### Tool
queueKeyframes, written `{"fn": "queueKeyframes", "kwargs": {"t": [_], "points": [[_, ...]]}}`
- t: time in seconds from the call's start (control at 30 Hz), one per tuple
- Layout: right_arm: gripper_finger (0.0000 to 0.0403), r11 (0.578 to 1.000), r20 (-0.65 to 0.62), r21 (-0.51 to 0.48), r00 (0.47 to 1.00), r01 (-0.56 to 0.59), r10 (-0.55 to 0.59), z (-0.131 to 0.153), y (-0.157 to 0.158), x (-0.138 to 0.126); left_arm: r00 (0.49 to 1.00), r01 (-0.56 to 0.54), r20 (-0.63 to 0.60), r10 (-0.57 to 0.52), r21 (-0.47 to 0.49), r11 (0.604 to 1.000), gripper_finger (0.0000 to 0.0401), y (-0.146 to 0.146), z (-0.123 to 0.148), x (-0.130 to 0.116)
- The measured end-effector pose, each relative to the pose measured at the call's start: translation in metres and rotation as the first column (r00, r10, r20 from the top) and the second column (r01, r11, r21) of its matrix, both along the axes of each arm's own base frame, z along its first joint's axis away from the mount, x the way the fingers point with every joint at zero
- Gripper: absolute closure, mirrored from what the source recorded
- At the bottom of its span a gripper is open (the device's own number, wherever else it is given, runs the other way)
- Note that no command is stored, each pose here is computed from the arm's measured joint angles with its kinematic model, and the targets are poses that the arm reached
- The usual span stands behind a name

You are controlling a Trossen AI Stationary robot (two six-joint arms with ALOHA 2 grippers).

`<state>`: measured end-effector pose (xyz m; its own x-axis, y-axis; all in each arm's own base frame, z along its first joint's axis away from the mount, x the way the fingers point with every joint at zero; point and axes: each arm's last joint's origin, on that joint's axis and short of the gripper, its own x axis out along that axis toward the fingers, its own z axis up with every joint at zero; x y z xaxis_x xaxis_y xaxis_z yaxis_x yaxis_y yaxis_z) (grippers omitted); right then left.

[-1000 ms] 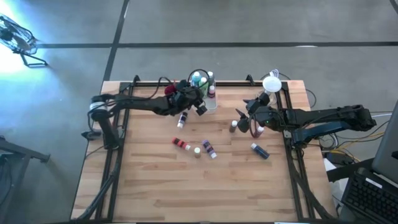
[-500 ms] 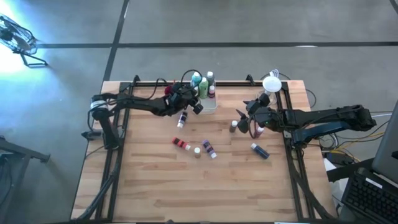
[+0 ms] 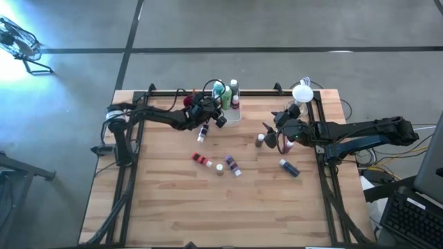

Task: Pick & Place Paint Supplies
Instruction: Put the brown paint bottle into the white bin, then put the dark brown bottle paint into the white bin

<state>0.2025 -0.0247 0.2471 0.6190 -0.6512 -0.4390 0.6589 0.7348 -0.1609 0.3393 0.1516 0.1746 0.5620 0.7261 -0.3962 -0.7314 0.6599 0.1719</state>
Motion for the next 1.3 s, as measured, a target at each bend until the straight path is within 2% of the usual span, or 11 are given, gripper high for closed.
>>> {"fn": "queueKeyframes", "kwargs": {"t": [0.27, 0.47, 0.6, 0.97, 1.13, 1.3], "points": [[0.0113, 1.000, -0.003, 0.000, 1.000, 0.000, 0.000, -0.001, 0.000, 0.000, 1.000, -0.017, 0.018, 0.018, -0.012, 1.000, 0.0275, 0.003, -0.001, -0.001], [0.0111, 1.000, -0.006, 0.000, 1.000, 0.000, 0.000, -0.002, 0.000, 0.000, 1.000, -0.016, 0.016, 0.016, -0.011, 1.000, 0.0176, 0.003, 0.000, -0.001], [0.0122, 1.000, -0.006, 0.000, 1.000, 0.000, 0.000, -0.002, 0.000, 0.000, 1.000, 0.000, 0.008, 0.000, 0.005, 1.000, 0.0146, 0.004, 0.008, 0.002], [0.0158, 1.000, -0.011, 0.000, 1.000, -0.002, 0.002, -0.002, 0.000, -0.001, 0.998, 0.034, 0.052, -0.037, 0.050, 0.998, 0.0140, -0.002, 0.061, -0.003], [0.0168, 1.000, -0.014, -0.001, 1.000, -0.004, 0.004, -0.002, 0.000, -0.001, 0.987, 0.136, 0.084, -0.138, 0.034, 0.990, 0.0147, -0.025, 0.096, -0.015], [0.0174, 1.000, -0.015, -0.001, 1.000, -0.004, 0.004, -0.002, 0.000, -0.001, 0.955, 0.275, 0.115, -0.275, 0.016, 0.961, 0.0156, -0.066, 0.119, -0.036]]}}
